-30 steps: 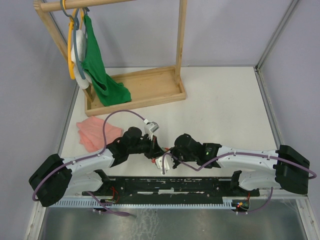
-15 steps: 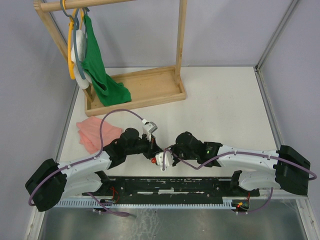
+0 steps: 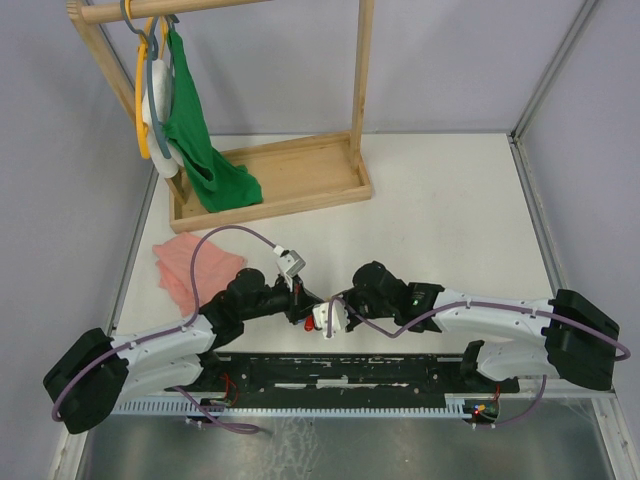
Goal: Put the keys on the keyring
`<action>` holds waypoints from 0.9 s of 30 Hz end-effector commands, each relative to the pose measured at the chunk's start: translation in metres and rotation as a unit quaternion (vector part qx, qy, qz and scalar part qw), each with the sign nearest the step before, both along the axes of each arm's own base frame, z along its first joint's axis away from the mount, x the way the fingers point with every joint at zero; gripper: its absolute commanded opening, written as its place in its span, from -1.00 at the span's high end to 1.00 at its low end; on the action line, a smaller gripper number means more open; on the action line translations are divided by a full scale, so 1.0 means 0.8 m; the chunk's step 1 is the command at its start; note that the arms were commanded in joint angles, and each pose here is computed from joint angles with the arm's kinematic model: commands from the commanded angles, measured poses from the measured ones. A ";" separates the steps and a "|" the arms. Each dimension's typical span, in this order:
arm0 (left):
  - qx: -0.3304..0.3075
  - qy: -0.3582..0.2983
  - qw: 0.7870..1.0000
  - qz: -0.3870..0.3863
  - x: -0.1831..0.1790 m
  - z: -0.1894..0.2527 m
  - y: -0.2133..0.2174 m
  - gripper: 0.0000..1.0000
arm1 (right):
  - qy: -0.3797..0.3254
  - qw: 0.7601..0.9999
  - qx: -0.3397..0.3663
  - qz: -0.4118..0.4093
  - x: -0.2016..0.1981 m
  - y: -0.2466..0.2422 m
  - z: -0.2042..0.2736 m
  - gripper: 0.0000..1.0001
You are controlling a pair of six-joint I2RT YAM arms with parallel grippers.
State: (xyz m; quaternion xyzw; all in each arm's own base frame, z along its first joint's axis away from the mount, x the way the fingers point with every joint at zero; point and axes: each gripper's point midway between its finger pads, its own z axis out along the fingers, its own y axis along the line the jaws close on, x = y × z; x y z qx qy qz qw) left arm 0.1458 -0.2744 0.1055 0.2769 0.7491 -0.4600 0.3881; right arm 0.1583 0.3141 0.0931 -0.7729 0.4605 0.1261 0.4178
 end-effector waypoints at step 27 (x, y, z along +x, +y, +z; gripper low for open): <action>-0.111 -0.177 0.977 -0.052 0.001 0.044 -0.023 0.95 | 0.056 0.991 0.123 0.010 0.008 0.053 0.031 0.99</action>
